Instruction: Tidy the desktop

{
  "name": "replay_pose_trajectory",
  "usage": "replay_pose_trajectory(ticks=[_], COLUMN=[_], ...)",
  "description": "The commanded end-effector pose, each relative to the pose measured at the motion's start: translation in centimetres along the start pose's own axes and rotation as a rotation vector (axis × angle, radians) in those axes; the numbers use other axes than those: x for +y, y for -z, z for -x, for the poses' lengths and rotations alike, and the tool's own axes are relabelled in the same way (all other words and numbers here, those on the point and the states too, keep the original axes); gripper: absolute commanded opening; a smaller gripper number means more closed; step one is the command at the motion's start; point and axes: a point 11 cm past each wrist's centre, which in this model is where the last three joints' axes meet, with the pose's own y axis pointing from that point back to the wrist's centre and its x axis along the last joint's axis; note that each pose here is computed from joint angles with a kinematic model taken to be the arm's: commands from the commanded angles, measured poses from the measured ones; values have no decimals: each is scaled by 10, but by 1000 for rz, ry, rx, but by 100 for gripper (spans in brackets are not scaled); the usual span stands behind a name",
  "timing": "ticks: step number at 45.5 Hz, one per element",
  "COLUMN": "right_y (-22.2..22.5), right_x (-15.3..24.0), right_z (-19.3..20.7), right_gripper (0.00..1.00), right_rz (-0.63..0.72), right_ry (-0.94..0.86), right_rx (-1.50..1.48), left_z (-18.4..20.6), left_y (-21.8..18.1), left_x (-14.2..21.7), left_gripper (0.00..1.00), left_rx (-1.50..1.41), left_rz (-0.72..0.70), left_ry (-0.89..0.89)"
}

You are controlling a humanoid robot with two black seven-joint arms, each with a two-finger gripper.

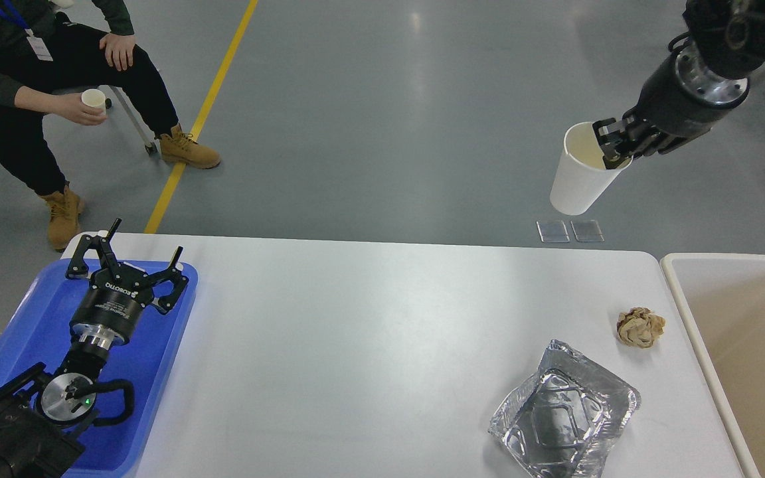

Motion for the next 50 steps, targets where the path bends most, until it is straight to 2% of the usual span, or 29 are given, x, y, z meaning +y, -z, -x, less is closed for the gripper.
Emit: replay_pose_trajectory(ticks=[1,4,8,14,17,21,27,34,42,46,50], right_y=[-66,-100,-160,-241,-266,-280,-309,-325,-334,-342,-334], right_x=[41,46,36,46,43,24,8,-28,-82,-93,-114], right_z=[2,8,36,64,80,93,119,156,225,268,294], right_gripper=[0,0,0,0,0,0,0,0,0,0,0], right_rz=[60,91,147,266,267,248,307,335,437,486,488], right_ry=[-82,-111,-135,-283,-361,-442,-572,-720,-754,-764,-766], right_rx=[-114,-187,-314,-465,-550,-624,-698,-838,-949,-1052,-1143], left_z=[0,0,-1,-1,-1,-1,-1,-1,-1,-1,-1], left_y=[0,0,-1,-1,-1,-1,-1,-1,0,-1,-1], left_x=[0,0,0,0,1,1,1,1,1,1,1], left_gripper=[99,99,99,99,99,99,99,99,99,99,99], left_rx=[0,0,-2,-2,-2,-3,-3,-2,-3,-3,-3], left_rz=[0,0,1,1,0,0,0,0,-2,-1,-1], left_ry=[-1,-1,-1,-1,-3,-3,-3,-4,-4,-3,-3])
